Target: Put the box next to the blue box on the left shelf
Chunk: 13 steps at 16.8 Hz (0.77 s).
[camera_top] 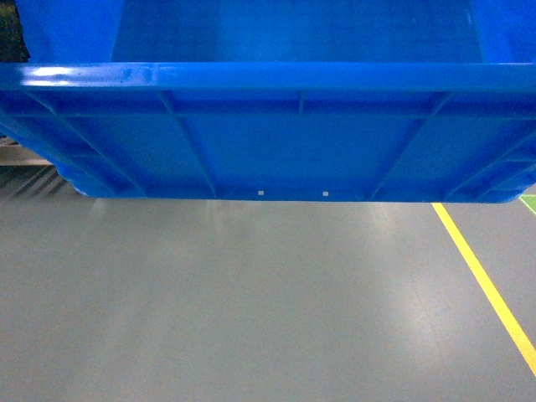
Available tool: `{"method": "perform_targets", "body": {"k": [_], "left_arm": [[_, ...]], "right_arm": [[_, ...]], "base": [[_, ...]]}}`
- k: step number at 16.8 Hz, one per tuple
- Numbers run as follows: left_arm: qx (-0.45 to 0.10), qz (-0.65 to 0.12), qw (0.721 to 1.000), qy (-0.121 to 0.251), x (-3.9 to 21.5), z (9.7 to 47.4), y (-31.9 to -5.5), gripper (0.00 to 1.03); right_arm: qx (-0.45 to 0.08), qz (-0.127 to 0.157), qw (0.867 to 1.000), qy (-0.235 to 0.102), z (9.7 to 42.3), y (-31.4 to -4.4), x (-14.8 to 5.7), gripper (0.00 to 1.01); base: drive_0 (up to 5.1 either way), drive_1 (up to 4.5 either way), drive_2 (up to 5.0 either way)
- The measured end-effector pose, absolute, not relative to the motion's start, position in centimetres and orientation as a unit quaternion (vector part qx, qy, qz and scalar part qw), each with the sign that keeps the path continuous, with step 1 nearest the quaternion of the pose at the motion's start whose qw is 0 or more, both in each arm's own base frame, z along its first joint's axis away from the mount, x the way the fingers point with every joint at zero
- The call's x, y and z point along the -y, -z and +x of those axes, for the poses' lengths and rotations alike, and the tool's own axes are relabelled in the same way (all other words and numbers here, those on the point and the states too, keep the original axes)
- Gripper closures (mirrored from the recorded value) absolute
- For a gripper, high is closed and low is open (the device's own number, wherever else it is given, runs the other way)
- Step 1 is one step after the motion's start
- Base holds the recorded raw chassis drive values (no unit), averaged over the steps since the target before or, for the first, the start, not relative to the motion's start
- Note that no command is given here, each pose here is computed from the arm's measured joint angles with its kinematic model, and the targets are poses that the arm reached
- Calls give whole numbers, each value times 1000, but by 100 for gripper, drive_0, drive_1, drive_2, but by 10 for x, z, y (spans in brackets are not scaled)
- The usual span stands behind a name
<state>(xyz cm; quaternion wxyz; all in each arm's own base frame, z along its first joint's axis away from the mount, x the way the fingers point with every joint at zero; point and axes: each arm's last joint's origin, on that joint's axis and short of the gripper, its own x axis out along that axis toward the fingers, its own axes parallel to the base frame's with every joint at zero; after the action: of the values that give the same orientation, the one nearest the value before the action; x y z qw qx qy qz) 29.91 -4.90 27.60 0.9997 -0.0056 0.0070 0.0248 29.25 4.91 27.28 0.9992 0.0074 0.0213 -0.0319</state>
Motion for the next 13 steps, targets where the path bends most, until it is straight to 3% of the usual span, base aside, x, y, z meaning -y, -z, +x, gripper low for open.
{"method": "perform_targets", "body": {"k": [13], "left_arm": [[-8, -6, 1000, -24, 49, 299, -276, 83]], "right_arm": [[-21, 7, 999, 32, 292, -273, -49, 80]], "base": [[-2, 414, -419]]}}
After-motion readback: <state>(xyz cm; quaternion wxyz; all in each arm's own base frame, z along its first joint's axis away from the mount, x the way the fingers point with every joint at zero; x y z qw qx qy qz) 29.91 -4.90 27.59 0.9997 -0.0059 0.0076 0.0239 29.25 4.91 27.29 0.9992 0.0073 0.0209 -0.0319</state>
